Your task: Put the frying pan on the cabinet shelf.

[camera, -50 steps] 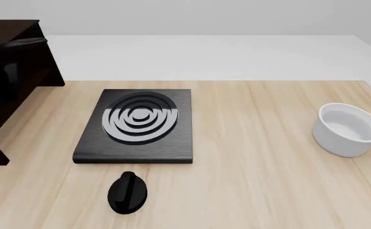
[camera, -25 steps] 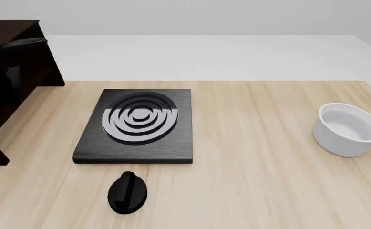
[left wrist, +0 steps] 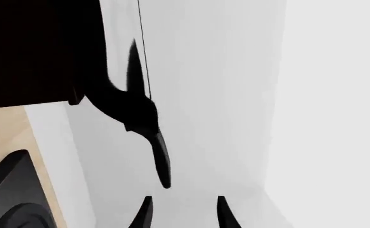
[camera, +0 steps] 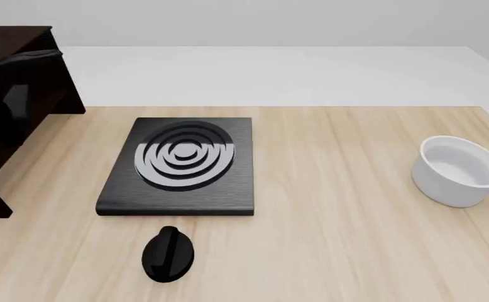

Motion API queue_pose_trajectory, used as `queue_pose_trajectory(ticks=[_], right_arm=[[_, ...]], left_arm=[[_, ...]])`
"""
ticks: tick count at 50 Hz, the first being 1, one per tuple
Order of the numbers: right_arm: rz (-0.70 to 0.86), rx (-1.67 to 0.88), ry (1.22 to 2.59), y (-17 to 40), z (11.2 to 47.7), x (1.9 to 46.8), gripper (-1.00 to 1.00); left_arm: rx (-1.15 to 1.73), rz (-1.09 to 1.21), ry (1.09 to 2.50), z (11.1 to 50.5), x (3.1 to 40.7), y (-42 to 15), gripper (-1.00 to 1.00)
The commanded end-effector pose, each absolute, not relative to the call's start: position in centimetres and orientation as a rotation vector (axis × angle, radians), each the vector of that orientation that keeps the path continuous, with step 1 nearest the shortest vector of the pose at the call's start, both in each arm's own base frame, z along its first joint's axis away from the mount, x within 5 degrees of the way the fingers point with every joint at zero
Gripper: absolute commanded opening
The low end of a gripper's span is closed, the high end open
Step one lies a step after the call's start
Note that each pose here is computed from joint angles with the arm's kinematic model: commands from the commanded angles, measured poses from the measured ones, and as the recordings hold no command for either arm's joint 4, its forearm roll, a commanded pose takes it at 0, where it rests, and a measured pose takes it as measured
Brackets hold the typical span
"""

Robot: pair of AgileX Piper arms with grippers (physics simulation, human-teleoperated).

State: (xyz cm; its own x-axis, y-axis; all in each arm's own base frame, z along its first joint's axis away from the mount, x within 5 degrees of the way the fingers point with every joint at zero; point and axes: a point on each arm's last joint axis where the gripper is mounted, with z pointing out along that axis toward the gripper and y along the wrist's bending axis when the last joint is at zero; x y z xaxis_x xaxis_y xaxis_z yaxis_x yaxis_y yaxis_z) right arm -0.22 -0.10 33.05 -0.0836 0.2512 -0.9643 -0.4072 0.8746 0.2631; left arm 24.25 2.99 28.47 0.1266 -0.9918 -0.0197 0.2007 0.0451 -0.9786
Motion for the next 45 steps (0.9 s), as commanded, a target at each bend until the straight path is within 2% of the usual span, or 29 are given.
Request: queue_pose_trajectory(ticks=[1,8,22,38,45], right_arm=[[0.549,-0.124,1.562,-0.1,33.1,-0.3,1.0],[0.549,-0.126,1.559,-0.1,33.2,-0.3,1.0],[0.54,-0.127,1.556,-0.1,33.1,-0.2,1.0],[0.527,-0.149,1.552,0.1,32.6,0.1,1.0],[0.528,-0.154,1.552,0.0,32.9,0.0,1.0]], left_arm=[[-1.057,-1.208,1.011,28.8,22.0,1.8,1.0],[-0.985,-1.18,1.072,30.2,19.7,0.7,1.0],[-0.954,-1.229,1.107,29.4,15.7,-0.4,1.0],[-0.902,-1.249,1.148,31.2,10.7,-0.9,1.0],[-0.881,-1.235,1.196,30.2,8.6,-1.0,1.0]])
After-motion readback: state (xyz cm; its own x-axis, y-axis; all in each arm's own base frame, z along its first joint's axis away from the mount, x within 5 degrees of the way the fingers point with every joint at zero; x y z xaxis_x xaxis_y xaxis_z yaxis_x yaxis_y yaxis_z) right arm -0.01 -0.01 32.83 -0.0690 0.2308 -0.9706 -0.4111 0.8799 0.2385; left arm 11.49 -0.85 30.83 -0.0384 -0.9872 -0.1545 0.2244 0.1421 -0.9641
